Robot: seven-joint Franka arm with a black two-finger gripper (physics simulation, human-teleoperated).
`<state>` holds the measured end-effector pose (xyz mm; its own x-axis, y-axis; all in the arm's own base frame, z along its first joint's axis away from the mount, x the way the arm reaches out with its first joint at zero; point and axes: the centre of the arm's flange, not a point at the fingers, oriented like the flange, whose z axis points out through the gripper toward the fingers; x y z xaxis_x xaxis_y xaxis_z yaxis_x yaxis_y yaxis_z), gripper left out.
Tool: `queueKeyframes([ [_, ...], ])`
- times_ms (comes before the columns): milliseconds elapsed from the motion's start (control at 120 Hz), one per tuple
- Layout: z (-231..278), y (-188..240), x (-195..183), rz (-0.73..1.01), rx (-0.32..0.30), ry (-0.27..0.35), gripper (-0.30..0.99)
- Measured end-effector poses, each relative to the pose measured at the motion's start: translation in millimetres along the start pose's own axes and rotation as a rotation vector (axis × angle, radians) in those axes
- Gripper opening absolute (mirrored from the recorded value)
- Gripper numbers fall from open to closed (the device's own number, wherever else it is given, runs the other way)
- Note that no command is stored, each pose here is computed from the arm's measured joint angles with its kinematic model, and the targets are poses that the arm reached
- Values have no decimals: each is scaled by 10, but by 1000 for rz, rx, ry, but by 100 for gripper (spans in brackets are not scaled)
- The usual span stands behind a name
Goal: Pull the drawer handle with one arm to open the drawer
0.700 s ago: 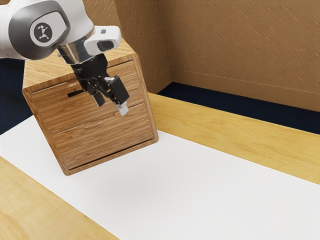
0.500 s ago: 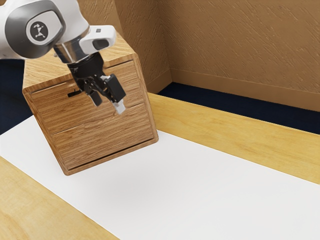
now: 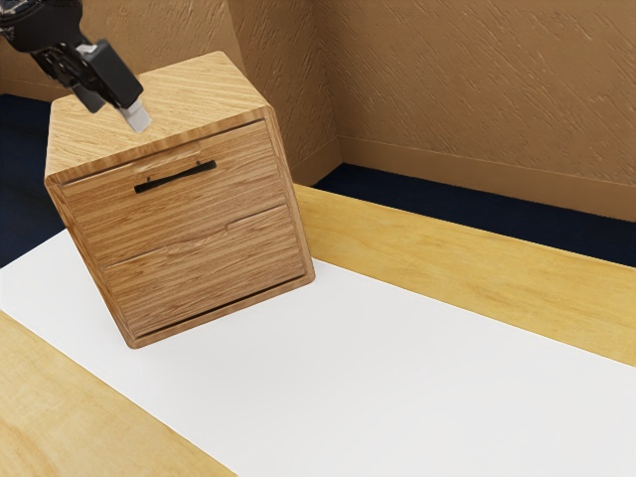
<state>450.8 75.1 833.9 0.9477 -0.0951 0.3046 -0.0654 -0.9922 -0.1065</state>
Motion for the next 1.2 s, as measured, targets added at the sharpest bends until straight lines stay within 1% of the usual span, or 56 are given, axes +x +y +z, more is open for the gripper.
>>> queueKeyframes([
  [50, 14, -31, 1, 2, 14, -6, 69],
  [117, 34, -54, 26, 14, 51, -8, 69],
  [258, 15, 453, 206, 199, 85, 28, 69],
  [333, 2, 515, 225, 262, 98, 37, 69],
  [392, 27, 592, 226, 312, 77, 30, 69],
  [492, 78, 623, 232, 371, 64, 13, 69],
  [550, 79, 605, 225, 398, 81, 1, 69],
  [667, 77, 562, 174, 438, 121, -43, 69],
  [767, 108, 557, 137, 452, 129, -83, 67],
  [842, 109, 647, 122, 476, 134, -100, 65],
  [917, -33, 780, -141, 492, 167, -94, 63],
  [967, -12, 827, -223, 503, 176, -94, 62],
  [1042, 34, 855, -240, 517, 174, -85, 60],
  [1200, 184, 909, -156, 522, 124, -52, 59],
])
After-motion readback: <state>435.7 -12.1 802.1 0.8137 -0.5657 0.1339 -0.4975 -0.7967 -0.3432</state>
